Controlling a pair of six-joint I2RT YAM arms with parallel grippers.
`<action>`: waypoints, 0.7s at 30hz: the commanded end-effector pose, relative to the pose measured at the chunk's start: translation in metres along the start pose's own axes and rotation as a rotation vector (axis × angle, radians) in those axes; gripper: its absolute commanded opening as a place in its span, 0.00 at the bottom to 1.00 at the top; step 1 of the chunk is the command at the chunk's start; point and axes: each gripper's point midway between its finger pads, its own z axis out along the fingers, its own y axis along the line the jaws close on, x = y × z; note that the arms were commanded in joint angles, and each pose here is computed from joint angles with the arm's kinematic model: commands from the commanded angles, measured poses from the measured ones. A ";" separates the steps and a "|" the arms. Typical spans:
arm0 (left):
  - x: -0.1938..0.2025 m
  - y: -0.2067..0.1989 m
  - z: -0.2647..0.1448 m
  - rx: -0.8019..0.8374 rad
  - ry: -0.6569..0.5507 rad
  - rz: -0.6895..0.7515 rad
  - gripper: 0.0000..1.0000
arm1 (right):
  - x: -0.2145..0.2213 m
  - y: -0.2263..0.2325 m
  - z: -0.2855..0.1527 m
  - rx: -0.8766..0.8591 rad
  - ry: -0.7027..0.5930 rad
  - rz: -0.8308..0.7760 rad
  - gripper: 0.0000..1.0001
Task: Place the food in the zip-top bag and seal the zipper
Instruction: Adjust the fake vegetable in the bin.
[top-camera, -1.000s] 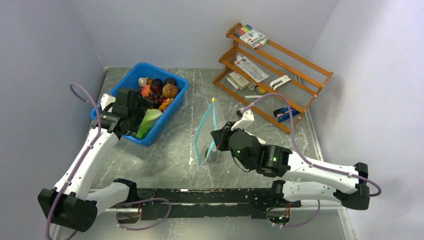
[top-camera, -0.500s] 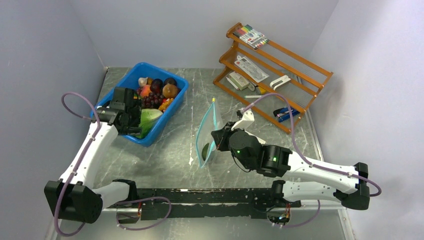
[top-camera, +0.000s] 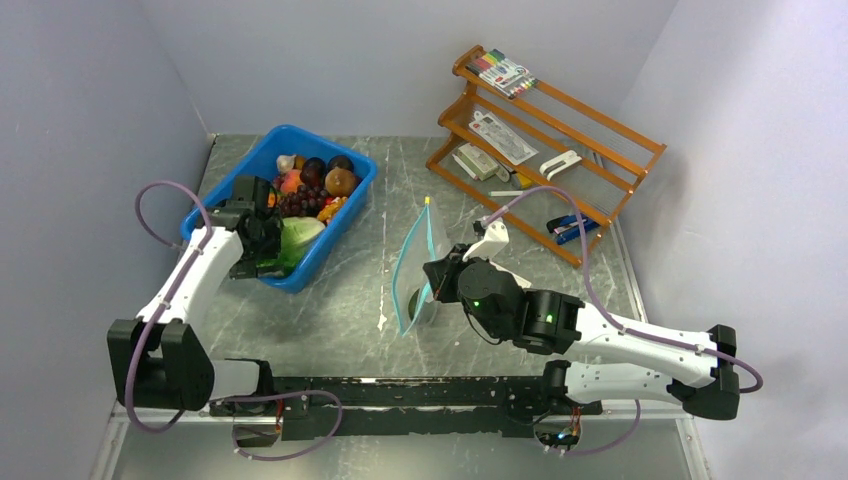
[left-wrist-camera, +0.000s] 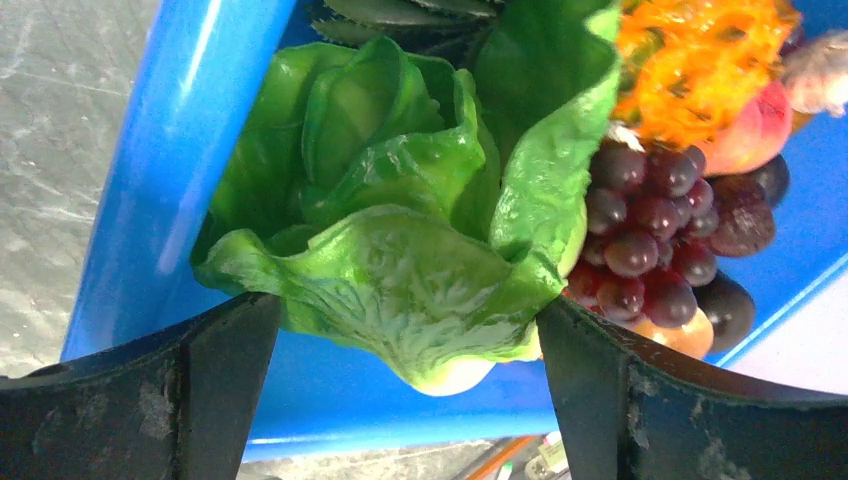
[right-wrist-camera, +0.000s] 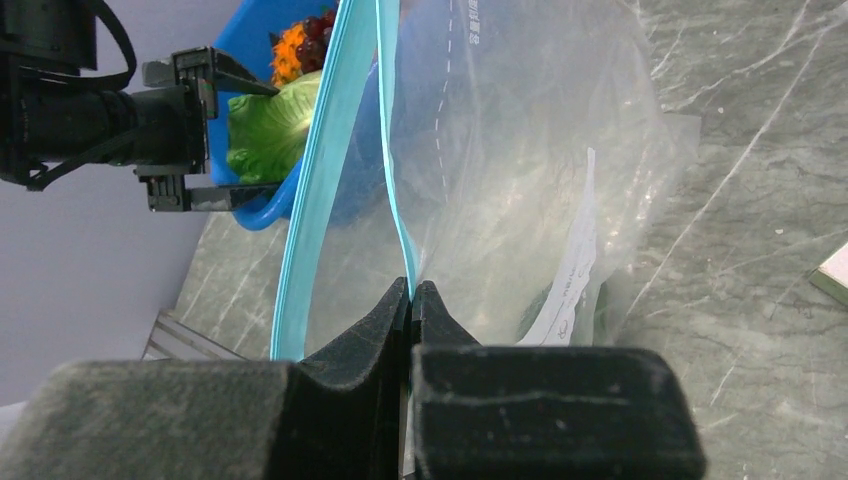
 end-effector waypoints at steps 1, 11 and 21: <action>0.003 0.002 0.014 -0.034 0.021 -0.033 0.97 | -0.011 0.000 -0.001 0.011 -0.032 0.025 0.00; 0.004 0.000 0.031 -0.054 0.011 -0.007 0.92 | -0.011 0.004 0.000 0.005 -0.027 0.026 0.00; -0.006 -0.007 0.016 0.009 -0.015 -0.015 0.58 | -0.011 0.005 0.000 -0.001 -0.023 0.031 0.00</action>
